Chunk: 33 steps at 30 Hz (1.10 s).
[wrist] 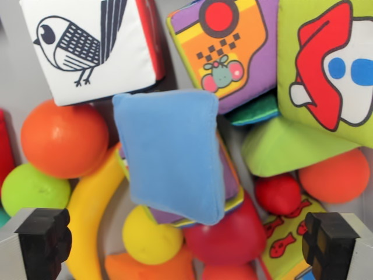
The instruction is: Pick an object from the bin
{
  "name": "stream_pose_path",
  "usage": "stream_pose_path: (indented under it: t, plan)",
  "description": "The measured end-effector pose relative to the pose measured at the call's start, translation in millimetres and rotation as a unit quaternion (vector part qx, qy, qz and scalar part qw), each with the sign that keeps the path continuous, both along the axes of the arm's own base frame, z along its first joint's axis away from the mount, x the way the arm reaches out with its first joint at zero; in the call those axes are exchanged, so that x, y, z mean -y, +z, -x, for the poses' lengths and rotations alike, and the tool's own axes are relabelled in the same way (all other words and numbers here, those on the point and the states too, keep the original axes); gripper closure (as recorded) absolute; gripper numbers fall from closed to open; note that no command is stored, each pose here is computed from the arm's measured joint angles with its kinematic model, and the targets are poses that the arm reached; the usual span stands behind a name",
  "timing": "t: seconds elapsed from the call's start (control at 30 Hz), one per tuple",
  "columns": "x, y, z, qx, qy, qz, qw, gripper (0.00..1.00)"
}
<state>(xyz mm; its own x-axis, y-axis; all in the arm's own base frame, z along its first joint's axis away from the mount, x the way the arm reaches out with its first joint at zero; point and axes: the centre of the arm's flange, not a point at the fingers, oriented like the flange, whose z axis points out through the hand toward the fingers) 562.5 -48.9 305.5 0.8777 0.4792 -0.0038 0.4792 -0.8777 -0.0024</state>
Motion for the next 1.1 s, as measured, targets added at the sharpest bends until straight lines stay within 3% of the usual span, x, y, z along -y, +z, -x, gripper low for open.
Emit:
stream_pose_path:
  t: [0.07,0.27,0.5,0.9,0.93,1.1]
  plan:
    - [0.0,-7.5,0.0,0.0006,0.002,0.0000,1.0000,0.00]
    - [0.0,-36.9,-0.5,-0.0027,0.002,-0.0006,1.0000,0.00]
    - [-0.1,-59.9,0.0,-0.0013,0.002,-0.0007,1.0000,0.00]
    - [-0.2,-85.9,0.2,-0.0015,0.002,-0.0009,1.0000,0.00]
    - [-0.2,-86.2,0.2,-0.0015,0.002,-0.0009,1.0000,1.00]
    - [-0.2,-86.3,0.2,-0.0013,0.002,-0.0009,1.0000,1.00]
